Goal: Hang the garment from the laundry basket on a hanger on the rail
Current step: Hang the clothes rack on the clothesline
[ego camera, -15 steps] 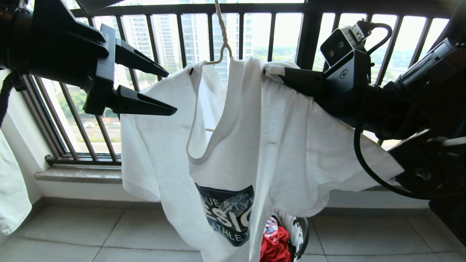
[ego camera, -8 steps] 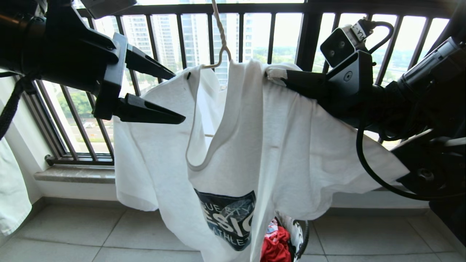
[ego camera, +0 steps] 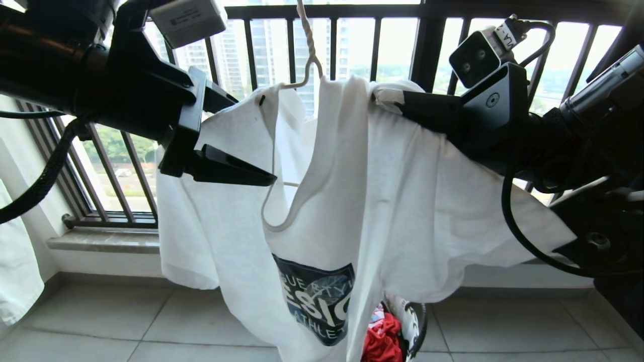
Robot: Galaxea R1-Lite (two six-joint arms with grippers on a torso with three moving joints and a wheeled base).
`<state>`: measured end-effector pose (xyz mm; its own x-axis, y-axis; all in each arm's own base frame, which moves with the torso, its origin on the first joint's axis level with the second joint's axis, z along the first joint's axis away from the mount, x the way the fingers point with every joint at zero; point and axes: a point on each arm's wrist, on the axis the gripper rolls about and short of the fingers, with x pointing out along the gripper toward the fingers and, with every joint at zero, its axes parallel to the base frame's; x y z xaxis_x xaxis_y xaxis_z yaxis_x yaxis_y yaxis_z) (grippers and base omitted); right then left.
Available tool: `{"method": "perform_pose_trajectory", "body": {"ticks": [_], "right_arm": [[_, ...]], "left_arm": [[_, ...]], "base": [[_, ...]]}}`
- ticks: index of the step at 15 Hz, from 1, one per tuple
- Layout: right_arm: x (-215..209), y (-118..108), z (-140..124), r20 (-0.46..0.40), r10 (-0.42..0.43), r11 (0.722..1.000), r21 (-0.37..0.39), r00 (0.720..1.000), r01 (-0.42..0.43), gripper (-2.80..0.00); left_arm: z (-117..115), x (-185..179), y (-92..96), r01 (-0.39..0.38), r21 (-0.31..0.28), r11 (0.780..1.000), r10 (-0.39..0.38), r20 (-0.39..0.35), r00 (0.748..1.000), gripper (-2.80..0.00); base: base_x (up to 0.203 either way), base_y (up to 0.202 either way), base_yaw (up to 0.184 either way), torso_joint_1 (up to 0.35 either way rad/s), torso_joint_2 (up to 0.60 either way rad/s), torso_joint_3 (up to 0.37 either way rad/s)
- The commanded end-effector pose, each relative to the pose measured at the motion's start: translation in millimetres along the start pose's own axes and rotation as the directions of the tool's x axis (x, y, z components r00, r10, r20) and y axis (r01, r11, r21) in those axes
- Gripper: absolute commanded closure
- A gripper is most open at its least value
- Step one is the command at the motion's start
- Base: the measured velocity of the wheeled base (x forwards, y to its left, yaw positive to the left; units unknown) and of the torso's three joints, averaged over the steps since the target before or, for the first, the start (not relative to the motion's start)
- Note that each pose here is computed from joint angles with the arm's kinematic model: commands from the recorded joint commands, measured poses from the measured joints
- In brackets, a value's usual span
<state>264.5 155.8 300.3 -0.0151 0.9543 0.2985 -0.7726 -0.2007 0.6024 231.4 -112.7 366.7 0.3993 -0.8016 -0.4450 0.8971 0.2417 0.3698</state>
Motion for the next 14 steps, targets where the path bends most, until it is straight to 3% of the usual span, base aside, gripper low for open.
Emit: {"method": "perform_pose_trajectory", "body": {"ticks": [1, 5, 6, 14], "right_arm": [[0.0, 1.4, 0.2, -0.008, 0.008, 1.0, -0.002, 1.0, -0.008, 0.0], [-2.4, 2.4, 2.9, -0.003, 0.007, 1.0, 0.03, 1.0, -0.006, 0.0], [-3.1, 2.8, 3.3, -0.003, 0.008, 1.0, 0.027, 1.0, -0.008, 0.0], [-4.2, 3.1, 4.6, -0.003, 0.011, 1.0, 0.018, 1.0, -0.011, 0.0]], "left_arm": [[-1.0, 9.3, 0.9, 0.025, 0.001, 1.0, -0.025, -0.002, 1.0, -2.8], [-1.6, 9.6, 0.7, 0.024, 0.0, 1.0, -0.024, -0.008, 1.0, -2.8], [-2.0, 10.1, 1.0, 0.023, 0.0, 1.0, -0.023, -0.011, 1.0, 0.0], [-1.2, 9.4, 0.2, 0.026, 0.004, 1.0, -0.026, -0.005, 1.0, 0.0]], "base": [[0.0, 0.0, 0.0, 0.0, 0.0, 0.0], [0.0, 0.0, 0.0, 0.0, 0.0, 0.0], [0.0, 0.0, 0.0, 0.0, 0.0, 0.0], [0.0, 0.0, 0.0, 0.0, 0.0, 0.0]]}}
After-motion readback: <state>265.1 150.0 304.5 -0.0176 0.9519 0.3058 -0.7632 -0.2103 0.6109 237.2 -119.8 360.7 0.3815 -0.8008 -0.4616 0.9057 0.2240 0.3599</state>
